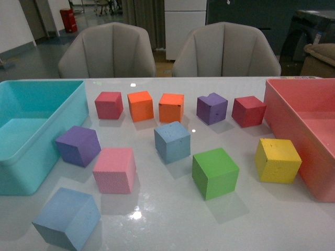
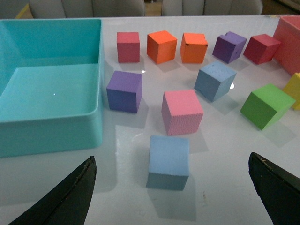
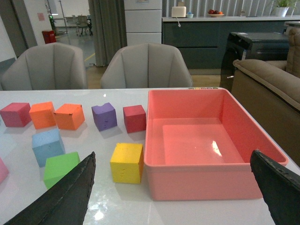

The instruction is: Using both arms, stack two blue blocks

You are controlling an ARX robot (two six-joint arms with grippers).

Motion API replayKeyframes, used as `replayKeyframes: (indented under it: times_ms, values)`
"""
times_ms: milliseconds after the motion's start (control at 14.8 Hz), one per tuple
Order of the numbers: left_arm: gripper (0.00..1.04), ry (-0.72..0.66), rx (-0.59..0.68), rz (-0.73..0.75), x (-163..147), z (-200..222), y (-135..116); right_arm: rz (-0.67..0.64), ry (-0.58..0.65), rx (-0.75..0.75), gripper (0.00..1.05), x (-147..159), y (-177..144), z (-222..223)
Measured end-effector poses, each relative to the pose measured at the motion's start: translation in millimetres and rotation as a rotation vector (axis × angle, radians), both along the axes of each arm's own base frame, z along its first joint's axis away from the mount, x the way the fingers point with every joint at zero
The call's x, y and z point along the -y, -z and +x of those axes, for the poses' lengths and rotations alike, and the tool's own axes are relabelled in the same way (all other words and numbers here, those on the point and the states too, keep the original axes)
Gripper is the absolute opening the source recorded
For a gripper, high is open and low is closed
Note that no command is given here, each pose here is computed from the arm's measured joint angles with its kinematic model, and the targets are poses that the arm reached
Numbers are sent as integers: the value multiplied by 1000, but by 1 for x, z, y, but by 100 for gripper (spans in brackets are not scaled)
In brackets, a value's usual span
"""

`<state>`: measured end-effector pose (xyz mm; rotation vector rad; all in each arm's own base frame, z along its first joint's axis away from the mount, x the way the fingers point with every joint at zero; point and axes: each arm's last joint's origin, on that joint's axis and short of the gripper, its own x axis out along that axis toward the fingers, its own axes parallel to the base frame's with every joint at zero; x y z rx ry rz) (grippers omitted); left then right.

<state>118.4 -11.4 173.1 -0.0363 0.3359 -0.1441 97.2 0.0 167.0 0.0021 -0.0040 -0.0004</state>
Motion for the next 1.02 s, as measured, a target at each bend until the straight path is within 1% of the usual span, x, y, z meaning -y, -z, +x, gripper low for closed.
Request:
replayKeyframes:
  times_ms: [135,203,339,542,610,745,1016]
  values:
    - [98,28,13,-10,13,25,-7,0,0,0,98,0,0,0]
    - [98,72,-1,-15,23,38,-4,0,0,1,98,0,0,0]
    - [98,115,-69,0,38,66,10,0,0,1,98,0,0,0]
    - [98,134,-233,29,49,100,48,0,0,1,98,0,0,0]
    - [98,132,-273,35,49,104,57,0,0,1,98,0,0,0]
    - [98,121,-312,38,47,112,68,0,0,1,98,0,0,0]
    - [98,61,-338,37,37,125,76,0,0,1,98,0,0,0]
